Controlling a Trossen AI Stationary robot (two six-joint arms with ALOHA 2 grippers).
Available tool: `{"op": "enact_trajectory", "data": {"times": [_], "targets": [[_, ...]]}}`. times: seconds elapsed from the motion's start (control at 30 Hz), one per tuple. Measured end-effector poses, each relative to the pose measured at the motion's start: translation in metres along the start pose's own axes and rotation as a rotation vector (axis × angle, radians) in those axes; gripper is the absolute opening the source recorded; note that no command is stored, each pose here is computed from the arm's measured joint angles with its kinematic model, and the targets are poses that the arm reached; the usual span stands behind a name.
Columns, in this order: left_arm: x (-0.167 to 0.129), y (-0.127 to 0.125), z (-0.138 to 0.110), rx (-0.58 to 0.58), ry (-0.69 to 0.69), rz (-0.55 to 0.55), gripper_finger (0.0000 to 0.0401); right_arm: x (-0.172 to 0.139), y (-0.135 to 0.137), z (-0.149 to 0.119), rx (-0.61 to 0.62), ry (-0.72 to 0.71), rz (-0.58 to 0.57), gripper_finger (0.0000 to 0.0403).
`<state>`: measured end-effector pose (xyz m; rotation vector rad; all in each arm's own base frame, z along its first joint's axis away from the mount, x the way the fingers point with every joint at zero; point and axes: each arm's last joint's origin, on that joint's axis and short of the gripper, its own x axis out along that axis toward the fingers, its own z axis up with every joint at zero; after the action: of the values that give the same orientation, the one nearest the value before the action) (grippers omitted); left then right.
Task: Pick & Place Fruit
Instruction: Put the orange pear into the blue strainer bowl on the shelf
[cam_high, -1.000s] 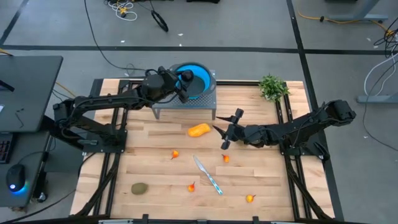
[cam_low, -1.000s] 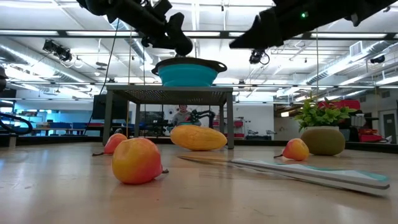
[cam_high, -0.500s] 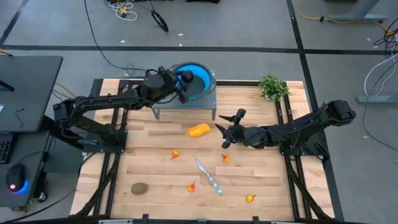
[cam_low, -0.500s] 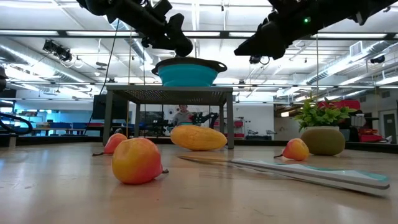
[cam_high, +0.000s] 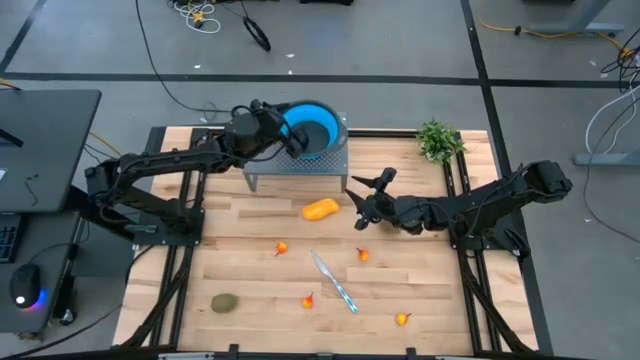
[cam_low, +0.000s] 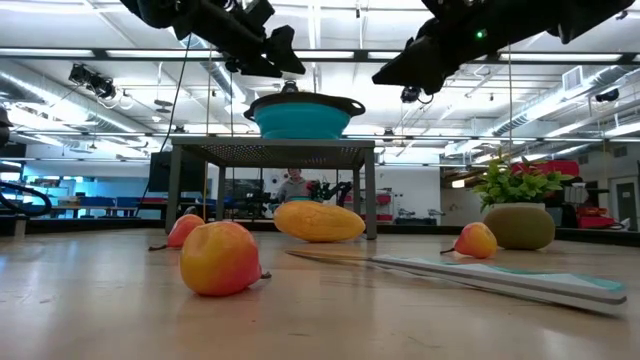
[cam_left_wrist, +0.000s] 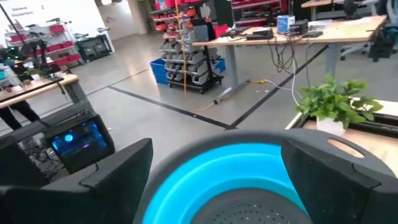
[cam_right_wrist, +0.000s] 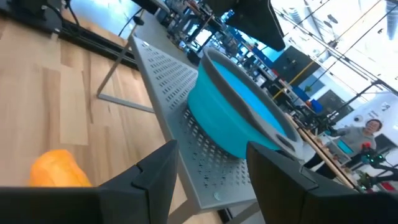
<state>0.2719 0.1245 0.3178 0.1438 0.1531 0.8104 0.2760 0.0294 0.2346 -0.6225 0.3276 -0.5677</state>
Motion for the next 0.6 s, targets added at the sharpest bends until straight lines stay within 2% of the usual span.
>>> {"op": "enact_trajectory", "data": {"times": [0.13,0.3,0.43,0.6], "targets": [[-0.005,-0.002,0.004,0.0,-0.021,-0.024,0.0366,0.0,0.001,-0.002,-0.012,0.017,0.009,0.0199],[-0.024,-0.015,0.016,-0.005,-0.063,-0.153,0.0366,0.0,0.004,-0.005,-0.013,0.037,0.034,0.0199],[-0.044,-0.029,0.023,0.005,-0.068,-0.248,0.0366,-0.001,0.007,-0.006,0.037,0.023,0.109,0.0199],[-0.062,-0.052,0.013,0.022,0.05,-0.364,0.0366,-0.002,0.013,-0.012,0.096,0.048,0.23,0.0199]]}}
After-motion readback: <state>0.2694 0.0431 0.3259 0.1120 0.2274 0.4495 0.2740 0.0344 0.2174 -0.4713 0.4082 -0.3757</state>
